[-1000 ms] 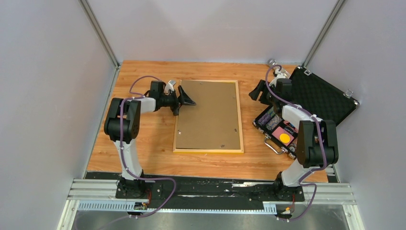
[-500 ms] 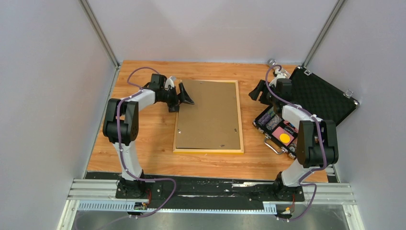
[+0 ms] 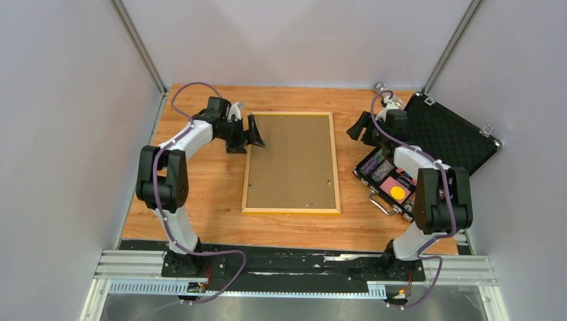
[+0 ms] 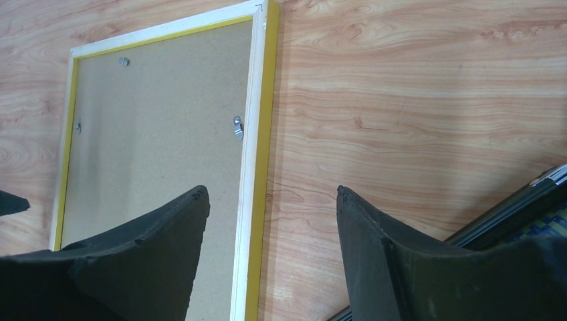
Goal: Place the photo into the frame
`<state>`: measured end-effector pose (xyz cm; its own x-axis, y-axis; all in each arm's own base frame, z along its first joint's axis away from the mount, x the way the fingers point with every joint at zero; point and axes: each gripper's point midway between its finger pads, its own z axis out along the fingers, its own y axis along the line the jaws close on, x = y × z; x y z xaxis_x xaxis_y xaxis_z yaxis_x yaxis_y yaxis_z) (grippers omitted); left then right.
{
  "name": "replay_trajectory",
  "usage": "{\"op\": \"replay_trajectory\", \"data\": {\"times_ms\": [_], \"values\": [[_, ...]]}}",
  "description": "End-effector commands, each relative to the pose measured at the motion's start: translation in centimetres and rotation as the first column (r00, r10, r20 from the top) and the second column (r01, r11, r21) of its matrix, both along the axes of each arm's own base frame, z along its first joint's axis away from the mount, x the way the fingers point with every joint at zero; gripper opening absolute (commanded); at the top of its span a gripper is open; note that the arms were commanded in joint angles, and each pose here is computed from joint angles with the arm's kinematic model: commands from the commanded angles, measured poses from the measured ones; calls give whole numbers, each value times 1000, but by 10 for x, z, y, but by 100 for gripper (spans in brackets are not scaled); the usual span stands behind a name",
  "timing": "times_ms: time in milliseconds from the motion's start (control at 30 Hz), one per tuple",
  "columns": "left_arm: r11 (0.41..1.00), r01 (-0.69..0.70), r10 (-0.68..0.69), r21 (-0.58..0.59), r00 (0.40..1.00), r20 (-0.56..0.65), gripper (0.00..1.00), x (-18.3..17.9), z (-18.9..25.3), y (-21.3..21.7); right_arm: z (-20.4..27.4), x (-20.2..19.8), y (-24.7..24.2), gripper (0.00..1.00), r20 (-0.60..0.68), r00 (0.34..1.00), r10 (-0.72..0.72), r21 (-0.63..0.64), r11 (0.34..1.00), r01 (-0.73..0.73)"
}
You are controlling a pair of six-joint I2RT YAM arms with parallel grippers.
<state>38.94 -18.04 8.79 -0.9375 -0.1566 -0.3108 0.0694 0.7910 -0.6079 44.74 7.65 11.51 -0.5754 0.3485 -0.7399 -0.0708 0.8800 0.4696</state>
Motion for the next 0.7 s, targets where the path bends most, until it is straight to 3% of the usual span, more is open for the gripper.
{"op": "replay_trajectory", "data": {"times_ms": [0,333,467,667], "values": [[994,41,-59,101,980,190,100,8,50,12,22,5,4,69,77,997,25,15,1000,-27],[960,65,-177,272,893,414,100,15,84,36,46,-4,35,72,175,969,172,-126,980,-151],[942,63,-212,330,875,436,100,21,75,42,47,-10,52,72,189,951,245,-218,955,-202],[920,71,-224,385,902,368,100,30,41,43,36,-10,60,72,169,948,270,-233,945,-228]]}}
